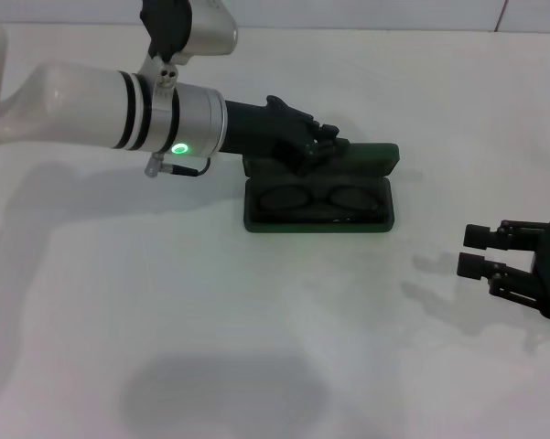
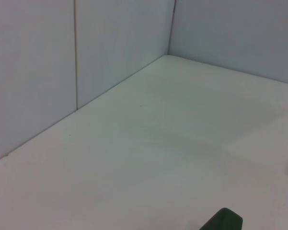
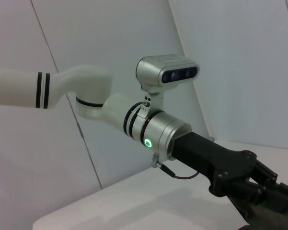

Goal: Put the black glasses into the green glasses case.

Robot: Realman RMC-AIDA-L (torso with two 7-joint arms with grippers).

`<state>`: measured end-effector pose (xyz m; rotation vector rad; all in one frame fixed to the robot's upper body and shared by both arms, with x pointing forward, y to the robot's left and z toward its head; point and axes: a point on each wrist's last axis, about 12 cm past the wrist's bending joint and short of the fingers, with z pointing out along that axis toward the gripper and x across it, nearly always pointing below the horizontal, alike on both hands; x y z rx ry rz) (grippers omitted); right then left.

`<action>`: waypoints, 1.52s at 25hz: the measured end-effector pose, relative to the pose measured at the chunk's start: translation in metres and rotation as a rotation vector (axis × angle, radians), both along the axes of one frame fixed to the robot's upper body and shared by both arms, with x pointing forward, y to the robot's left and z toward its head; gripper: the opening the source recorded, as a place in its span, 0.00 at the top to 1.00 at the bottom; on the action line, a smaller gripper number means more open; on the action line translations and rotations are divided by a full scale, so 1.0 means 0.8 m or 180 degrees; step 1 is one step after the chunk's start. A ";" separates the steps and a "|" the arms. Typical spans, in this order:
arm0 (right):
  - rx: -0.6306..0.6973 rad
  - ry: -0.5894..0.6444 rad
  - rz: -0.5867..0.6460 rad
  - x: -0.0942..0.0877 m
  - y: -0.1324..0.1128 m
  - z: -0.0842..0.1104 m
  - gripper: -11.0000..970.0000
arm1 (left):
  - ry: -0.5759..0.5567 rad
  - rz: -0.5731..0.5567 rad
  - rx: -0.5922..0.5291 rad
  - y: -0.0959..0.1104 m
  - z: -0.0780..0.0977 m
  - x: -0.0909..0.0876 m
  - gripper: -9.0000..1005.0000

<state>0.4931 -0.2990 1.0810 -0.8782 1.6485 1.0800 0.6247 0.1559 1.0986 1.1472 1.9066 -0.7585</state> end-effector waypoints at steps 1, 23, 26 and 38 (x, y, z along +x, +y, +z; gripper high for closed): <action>0.0000 -0.0001 -0.0002 0.000 0.000 0.000 0.59 | 0.0003 0.0002 -0.0003 0.000 -0.001 -0.001 0.77; -0.0036 -0.0011 -0.0034 0.000 -0.003 -0.001 0.59 | 0.0198 -0.0334 -0.0759 0.008 -0.025 -0.067 0.89; -0.0041 -0.0087 0.0032 -0.001 -0.003 0.002 0.59 | 0.0050 -0.0390 -0.1304 0.033 -0.004 -0.084 0.89; 0.0758 -0.0764 0.0968 0.010 0.051 0.064 0.37 | -0.0566 -0.0945 -0.2041 0.126 0.009 -0.181 0.53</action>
